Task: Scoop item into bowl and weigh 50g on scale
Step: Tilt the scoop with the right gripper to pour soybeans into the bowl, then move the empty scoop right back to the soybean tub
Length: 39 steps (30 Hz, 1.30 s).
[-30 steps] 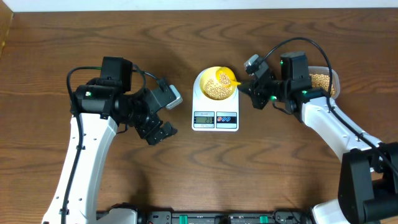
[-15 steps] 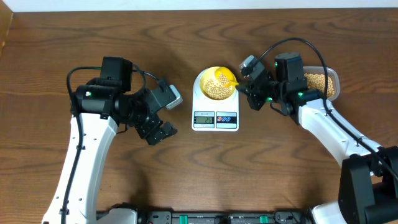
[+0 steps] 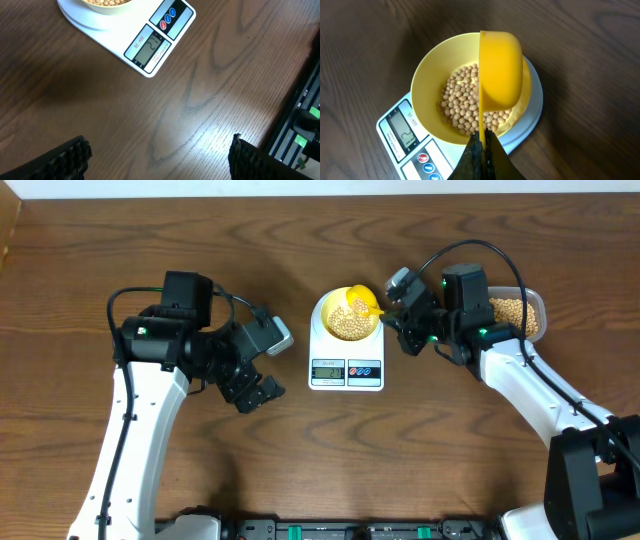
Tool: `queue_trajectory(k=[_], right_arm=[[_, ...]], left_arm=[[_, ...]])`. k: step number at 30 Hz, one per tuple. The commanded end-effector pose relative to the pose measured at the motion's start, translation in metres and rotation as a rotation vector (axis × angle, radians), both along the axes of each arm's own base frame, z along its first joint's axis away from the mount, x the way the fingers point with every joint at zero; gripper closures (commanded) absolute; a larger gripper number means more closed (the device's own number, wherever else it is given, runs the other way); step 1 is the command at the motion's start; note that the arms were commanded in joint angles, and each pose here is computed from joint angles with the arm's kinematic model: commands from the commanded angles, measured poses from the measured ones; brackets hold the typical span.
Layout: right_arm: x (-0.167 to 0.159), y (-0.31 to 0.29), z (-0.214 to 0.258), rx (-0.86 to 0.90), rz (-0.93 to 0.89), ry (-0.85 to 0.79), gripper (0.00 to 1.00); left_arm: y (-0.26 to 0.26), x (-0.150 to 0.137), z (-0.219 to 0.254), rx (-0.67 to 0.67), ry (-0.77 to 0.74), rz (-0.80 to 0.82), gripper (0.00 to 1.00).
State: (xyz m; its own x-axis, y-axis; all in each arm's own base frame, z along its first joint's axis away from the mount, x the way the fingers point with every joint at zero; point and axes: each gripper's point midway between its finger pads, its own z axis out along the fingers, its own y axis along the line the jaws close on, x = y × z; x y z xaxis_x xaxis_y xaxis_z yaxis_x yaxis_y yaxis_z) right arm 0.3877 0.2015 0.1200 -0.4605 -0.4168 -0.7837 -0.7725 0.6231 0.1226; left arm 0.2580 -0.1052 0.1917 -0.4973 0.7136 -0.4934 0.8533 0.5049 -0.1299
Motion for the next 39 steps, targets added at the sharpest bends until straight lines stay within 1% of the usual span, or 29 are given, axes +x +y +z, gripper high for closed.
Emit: queue_trajectory(k=[1,6,9,17,20,24,29,32,35,37,39], right_arm=[[0.001,0.002,0.023,0.008,0.016,-0.067,0.99],[0.001,-0.003,0.034,-0.009,-0.009,-0.096,0.99],[0.002,-0.008,0.032,-0.042,-0.024,-0.105,0.99],[0.005,-0.012,0.031,-0.105,-0.006,-0.159,0.99],[0.002,-0.004,0.03,-0.154,0.048,-0.209,0.99],[0.0,0.003,0.027,-0.207,0.067,-0.241,0.99],[-0.001,0.005,0.03,-0.216,0.063,-0.25,0.99],[-0.002,0.004,0.043,-0.205,0.058,-0.282,0.99],[-0.005,0.002,0.069,-0.183,0.043,-0.338,0.99],[-0.006,-0.004,0.086,-0.16,0.005,-0.361,0.99],[-0.005,-0.018,0.107,-0.136,-0.08,-0.376,0.99]], left_arm=[[0.001,-0.002,-0.002,0.008,0.002,-0.008,0.1],[0.0,-0.002,-0.002,0.008,0.002,-0.008,0.1],[0.001,-0.002,-0.002,0.008,0.002,-0.008,0.1],[0.0,-0.002,-0.002,0.008,0.002,-0.008,0.1],[0.0,-0.002,-0.002,0.008,0.002,-0.008,0.1],[0.001,-0.002,-0.002,0.008,0.002,-0.008,0.1],[0.001,-0.002,-0.002,0.008,0.002,-0.008,0.1],[0.0,-0.002,-0.002,0.008,0.002,-0.008,0.09],[0.001,-0.002,-0.002,0.008,0.002,-0.008,0.09],[0.0,-0.002,-0.002,0.008,0.002,-0.008,0.1],[0.0,-0.002,-0.002,0.008,0.002,-0.008,0.09]])
